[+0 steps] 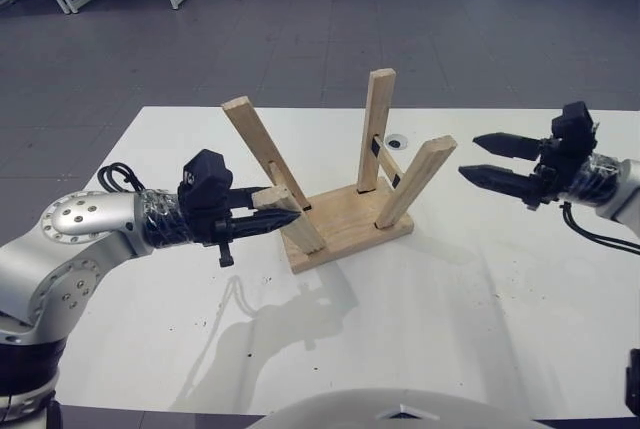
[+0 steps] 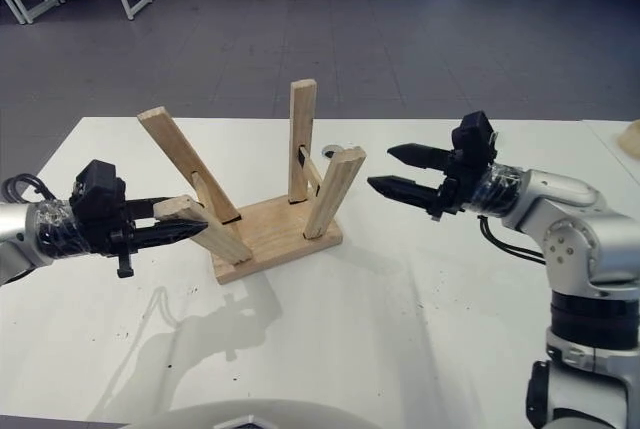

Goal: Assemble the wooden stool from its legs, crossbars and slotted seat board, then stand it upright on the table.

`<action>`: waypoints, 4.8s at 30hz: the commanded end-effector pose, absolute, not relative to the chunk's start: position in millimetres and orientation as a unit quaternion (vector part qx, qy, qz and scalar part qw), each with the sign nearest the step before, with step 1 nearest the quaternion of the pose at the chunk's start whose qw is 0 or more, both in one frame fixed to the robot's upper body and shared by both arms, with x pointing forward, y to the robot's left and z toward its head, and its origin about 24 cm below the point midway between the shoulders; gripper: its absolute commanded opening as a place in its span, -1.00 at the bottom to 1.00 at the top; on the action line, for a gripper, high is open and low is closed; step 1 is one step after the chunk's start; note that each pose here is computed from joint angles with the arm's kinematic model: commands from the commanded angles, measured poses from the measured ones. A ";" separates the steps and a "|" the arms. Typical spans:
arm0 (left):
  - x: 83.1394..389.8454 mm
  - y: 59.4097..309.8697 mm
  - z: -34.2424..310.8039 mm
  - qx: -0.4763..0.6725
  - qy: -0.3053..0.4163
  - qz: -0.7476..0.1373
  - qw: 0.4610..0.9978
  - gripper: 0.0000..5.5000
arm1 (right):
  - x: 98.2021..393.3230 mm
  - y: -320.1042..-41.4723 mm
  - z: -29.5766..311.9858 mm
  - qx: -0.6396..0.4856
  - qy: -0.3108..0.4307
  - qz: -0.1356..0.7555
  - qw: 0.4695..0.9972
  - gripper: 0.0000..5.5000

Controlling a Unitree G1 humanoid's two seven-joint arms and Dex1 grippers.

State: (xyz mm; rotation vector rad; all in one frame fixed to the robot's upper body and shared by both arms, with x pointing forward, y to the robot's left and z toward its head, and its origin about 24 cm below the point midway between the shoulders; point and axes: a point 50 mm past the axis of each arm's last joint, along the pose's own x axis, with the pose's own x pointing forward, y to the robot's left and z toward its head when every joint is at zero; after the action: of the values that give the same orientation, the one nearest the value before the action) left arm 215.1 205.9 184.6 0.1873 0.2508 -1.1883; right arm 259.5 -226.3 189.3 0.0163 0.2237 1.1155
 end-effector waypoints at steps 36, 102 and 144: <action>214.2 211.5 191.4 -0.195 0.132 -0.596 0.767 -0.53 | 214.4 -176.2 190.9 0.141 0.325 0.632 0.690 -0.42; 195.8 221.0 102.3 0.045 0.240 -0.525 0.816 -0.28 | 222.2 -183.9 106.7 -0.015 0.300 0.626 0.719 -0.18; 268.6 235.5 199.2 -0.441 0.297 -0.469 0.705 0.48 | 292.6 -225.3 179.8 0.564 0.496 0.425 0.504 0.64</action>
State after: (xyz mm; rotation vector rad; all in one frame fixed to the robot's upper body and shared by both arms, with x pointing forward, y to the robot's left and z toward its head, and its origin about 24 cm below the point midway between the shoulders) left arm 270.5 230.8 187.4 -1.0158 0.6849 -1.0314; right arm 294.3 -219.0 182.1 1.3629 1.2080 1.0613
